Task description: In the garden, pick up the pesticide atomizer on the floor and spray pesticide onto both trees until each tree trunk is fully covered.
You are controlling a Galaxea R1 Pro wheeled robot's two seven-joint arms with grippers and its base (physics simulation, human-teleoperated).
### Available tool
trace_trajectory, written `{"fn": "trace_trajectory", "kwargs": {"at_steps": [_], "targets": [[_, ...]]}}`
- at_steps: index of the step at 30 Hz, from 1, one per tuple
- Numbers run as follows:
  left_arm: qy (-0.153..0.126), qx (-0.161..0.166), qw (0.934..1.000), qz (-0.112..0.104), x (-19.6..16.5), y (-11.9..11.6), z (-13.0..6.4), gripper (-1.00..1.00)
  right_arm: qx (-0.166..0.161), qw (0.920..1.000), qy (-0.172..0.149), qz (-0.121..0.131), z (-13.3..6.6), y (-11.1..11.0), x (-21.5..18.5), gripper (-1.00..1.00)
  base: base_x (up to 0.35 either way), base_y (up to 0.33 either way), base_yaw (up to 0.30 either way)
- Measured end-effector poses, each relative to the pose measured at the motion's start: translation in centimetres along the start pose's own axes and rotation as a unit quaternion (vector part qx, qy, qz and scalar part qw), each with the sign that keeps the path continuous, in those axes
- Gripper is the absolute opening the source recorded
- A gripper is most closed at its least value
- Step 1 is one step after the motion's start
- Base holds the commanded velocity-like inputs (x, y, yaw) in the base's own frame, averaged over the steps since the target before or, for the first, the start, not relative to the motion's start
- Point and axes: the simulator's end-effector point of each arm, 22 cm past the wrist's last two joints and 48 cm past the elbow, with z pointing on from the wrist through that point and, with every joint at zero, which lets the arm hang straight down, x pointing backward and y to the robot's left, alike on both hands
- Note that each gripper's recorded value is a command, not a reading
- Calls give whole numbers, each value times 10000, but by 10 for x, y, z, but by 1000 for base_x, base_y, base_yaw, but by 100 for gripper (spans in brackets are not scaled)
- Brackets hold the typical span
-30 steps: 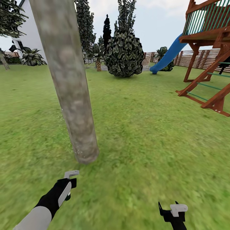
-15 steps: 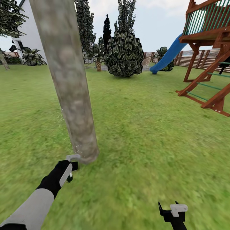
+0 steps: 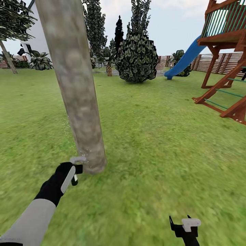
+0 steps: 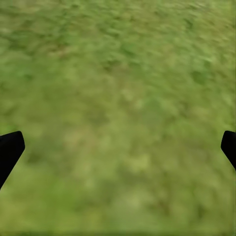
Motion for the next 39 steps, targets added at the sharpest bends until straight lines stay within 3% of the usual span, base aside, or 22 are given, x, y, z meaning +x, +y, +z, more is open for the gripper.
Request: {"fn": "trace_trajectory", "kwargs": {"at_steps": [1,2,4,7,12,18,21,23,26,28,32,35,37,39], "targets": [[99,46,9999,73,4,-7,-1,-100,2,10000,-2,-1,0,0,0,100,0,0,0],[183,162,9993,300,7,-25,-6,-100,4,10000,0,-2,0,-1,0,100,0,0,0],[120,295,9981,519,0,-46,-18,-100,3,10000,-1,-2,0,0,0,100,0,0,0],[380,225,9967,686,4,-37,-25,-100,2,10000,-1,-3,0,-1,0,100,0,0,0],[420,-59,9977,524,-3,12,-21,-100,0,10000,-2,-1,0,0,0,100,0,0,0],[279,480,9972,501,-11,-52,-40,-100,1,10000,0,-1,0,0,0,100,0,0,0],[273,383,9976,516,-12,-42,-39,-100,1,10000,0,-1,0,0,0,100,0,0,0],[243,94,9982,539,-21,-6,-35,-100,1,10000,-1,-2,0,0,0,100,0,0,0],[220,89,9986,477,-25,4,-35,-100,1,10000,-1,-1,0,0,0,100,0,0,0],[17,313,9985,458,-38,-20,-47,-100,3,10000,0,-2,0,-1,0,100,0,0,0],[-25,608,9967,528,-38,-61,-58,-100,2,10000,-1,-1,0,0,0,100,0,0,0],[-34,480,9973,559,-40,-49,-56,-100,-2,10000,0,-6,0,0,0,100,0,0,0],[-50,176,9981,587,-45,-12,-51,-100,-2,10000,0,-6,0,0,0,100,0,0,0],[-61,135,9983,563,-47,-2,-50,-100,-1,10000,-2,-5,0,0,0,100,0,0,0]]}}
